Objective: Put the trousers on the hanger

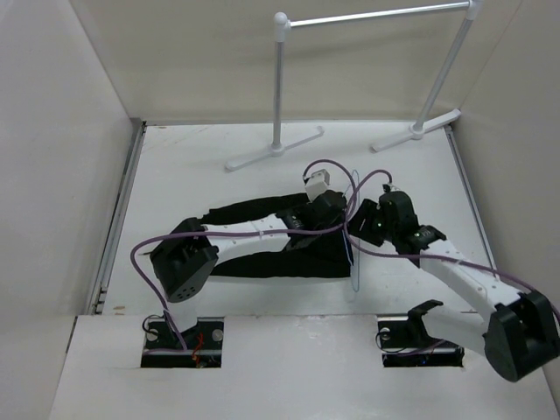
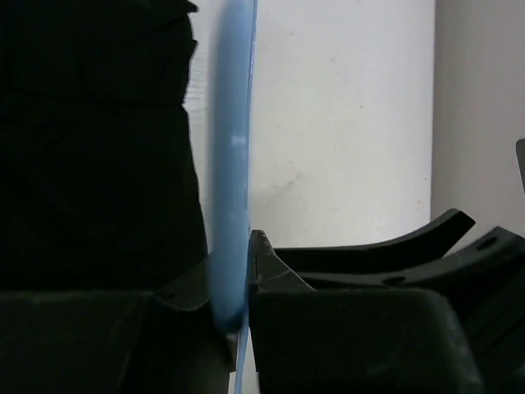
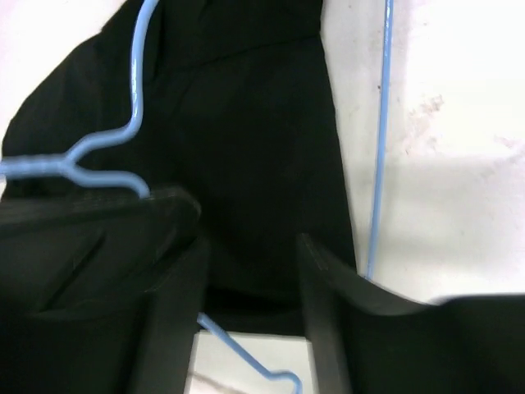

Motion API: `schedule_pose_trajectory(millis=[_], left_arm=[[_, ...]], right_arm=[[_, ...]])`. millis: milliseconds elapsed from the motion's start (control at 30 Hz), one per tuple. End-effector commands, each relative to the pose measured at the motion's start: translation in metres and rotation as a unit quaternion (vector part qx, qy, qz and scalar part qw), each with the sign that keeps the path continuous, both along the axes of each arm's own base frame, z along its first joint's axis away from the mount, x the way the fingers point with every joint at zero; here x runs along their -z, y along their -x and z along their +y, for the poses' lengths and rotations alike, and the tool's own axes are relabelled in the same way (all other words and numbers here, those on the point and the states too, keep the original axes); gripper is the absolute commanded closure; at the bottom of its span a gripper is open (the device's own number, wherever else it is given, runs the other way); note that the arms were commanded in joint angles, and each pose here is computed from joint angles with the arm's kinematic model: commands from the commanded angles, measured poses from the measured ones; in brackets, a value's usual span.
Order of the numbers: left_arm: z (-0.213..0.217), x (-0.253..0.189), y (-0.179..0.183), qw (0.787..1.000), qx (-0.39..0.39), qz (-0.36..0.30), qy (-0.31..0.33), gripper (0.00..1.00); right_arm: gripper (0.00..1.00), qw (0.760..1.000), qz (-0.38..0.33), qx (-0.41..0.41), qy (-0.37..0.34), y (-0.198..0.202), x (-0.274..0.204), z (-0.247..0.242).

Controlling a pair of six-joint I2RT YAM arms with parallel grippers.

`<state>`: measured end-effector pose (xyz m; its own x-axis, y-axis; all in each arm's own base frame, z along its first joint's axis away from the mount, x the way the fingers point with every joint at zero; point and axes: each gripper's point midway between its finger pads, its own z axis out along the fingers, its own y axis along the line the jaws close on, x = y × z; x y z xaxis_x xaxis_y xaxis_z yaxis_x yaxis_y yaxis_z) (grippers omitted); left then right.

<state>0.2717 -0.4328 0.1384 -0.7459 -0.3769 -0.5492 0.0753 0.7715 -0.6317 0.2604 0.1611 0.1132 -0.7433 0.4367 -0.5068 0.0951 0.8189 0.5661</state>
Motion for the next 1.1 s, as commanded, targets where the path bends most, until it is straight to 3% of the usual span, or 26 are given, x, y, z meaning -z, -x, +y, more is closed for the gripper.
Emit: schedule_pose_trajectory(millis=[0,300,467,800,833,933,967,1067], left_arm=[[0.001,-0.001,-0.009,0.999,-0.028,-0.02,0.016,1.0],[0.02,0.035,-0.002,0.999,-0.05,-0.005,-0.02,1.0],[0.025,0.045,-0.002,0.998,-0.054,0.002,-0.03,1.0],[0.025,0.052,0.003,0.998,-0.052,0.012,-0.029,1.0],[0.025,0.051,0.004,0.998,-0.052,0.012,-0.029,1.0],[0.029,0.045,0.002,0.998,-0.057,0.007,-0.027,1.0],[0.033,0.044,0.001,0.998,-0.061,0.006,-0.027,1.0],[0.045,0.042,-0.004,0.997,-0.074,-0.001,-0.035,1.0]], right_arm=[[0.4,0.999,-0.042,0.001,-0.016,-0.031,-0.001,0.007],[0.31,1.0,0.004,0.019,0.009,-0.048,0.053,0.001],[0.38,1.0,0.015,0.006,-0.013,-0.041,0.066,0.01],[0.38,0.998,0.057,-0.009,-0.033,-0.034,0.089,0.021],[0.4,0.998,0.06,-0.006,-0.034,-0.034,0.088,0.021],[0.8,0.998,0.059,-0.001,-0.034,-0.034,0.083,0.019],[0.87,0.998,0.057,0.002,-0.036,-0.033,0.081,0.018],[0.92,0.998,0.027,0.029,-0.056,-0.039,0.058,0.007]])
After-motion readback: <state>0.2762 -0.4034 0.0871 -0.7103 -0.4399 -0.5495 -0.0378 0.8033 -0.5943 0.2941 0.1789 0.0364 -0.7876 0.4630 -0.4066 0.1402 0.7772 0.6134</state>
